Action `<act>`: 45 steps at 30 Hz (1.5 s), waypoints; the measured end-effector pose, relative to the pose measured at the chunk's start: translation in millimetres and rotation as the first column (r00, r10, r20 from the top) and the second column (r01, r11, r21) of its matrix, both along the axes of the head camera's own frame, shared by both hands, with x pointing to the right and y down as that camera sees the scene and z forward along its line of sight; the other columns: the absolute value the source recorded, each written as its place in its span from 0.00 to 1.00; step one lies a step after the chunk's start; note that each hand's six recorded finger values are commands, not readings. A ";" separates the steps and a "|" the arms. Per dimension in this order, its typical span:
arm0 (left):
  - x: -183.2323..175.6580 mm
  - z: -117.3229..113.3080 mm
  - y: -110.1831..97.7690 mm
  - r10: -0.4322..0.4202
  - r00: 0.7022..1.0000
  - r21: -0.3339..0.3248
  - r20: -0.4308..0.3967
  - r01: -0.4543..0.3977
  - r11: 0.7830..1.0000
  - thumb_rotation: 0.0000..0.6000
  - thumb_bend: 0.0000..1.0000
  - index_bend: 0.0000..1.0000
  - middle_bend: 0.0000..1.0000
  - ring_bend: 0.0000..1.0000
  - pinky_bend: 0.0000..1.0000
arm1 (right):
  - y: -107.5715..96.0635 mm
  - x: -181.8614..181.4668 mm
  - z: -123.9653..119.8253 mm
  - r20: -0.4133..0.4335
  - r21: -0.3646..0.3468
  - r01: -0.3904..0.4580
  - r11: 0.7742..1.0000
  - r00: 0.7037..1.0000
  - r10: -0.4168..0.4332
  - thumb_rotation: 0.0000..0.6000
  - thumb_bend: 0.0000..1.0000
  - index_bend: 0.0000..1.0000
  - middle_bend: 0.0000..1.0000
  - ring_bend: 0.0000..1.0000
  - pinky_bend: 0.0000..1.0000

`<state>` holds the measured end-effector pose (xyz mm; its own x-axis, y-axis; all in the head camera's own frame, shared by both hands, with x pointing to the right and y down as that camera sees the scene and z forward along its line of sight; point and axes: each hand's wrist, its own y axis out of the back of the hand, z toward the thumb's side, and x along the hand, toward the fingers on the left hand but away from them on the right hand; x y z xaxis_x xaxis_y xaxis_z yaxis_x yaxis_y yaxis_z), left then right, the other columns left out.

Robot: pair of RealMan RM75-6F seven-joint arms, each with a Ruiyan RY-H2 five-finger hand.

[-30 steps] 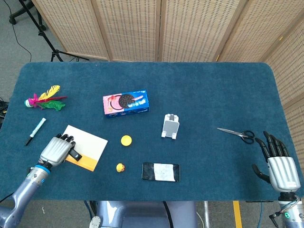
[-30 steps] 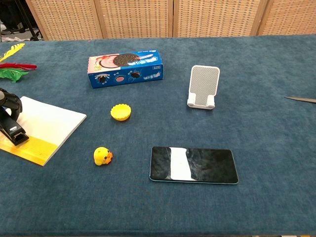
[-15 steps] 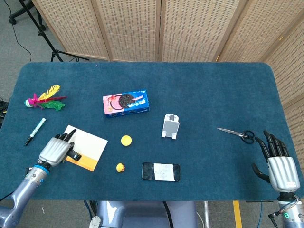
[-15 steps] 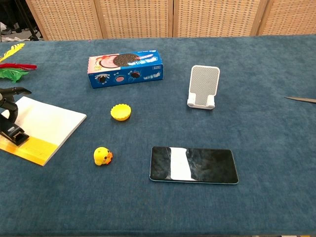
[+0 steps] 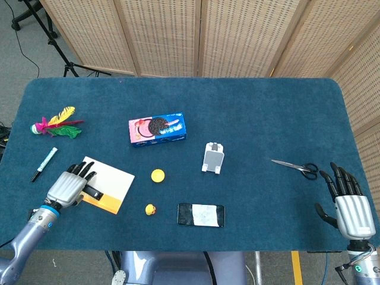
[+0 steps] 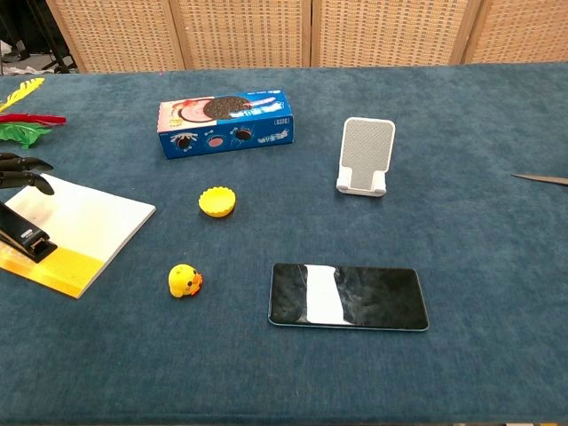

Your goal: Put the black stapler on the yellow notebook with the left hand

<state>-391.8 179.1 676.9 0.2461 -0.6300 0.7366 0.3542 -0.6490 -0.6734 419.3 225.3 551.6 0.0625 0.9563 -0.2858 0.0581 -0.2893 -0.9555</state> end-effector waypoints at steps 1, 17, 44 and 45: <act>-0.2 -0.6 -0.2 0.000 1.000 -0.002 0.000 0.000 1.000 1.00 0.27 0.11 0.00 0.00 0.09 | 0.0 -0.1 0.1 0.001 0.002 0.001 1.000 1.000 -0.001 1.00 0.31 0.12 0.00 0.00 0.11; 4.9 -27.3 -16.9 -0.057 0.994 0.036 -0.096 0.060 0.998 1.00 0.15 0.00 0.00 0.00 0.00 | -0.4 0.0 0.4 0.006 0.008 -0.003 1.000 1.000 0.003 1.00 0.33 0.12 0.00 0.00 0.11; 5.3 -97.0 55.5 -0.300 0.876 0.032 -0.377 0.336 0.941 1.00 0.15 0.00 0.00 0.00 0.00 | 0.5 -2.5 1.2 0.021 -0.003 0.010 1.000 1.000 -0.010 1.00 0.32 0.12 0.00 0.00 0.11; 5.2 -94.8 59.7 -0.311 0.872 0.018 -0.378 0.343 0.939 1.00 0.15 0.00 0.00 0.00 0.00 | 0.5 -2.5 1.4 0.021 -0.004 0.009 1.000 1.000 -0.009 1.00 0.32 0.12 0.00 0.00 0.11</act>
<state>-386.7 238.7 582.1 0.2559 -0.7753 0.5774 -0.1484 -0.6217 -0.7690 416.8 225.8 553.0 0.0772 0.9546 -0.2878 0.0751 -0.2934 -0.9530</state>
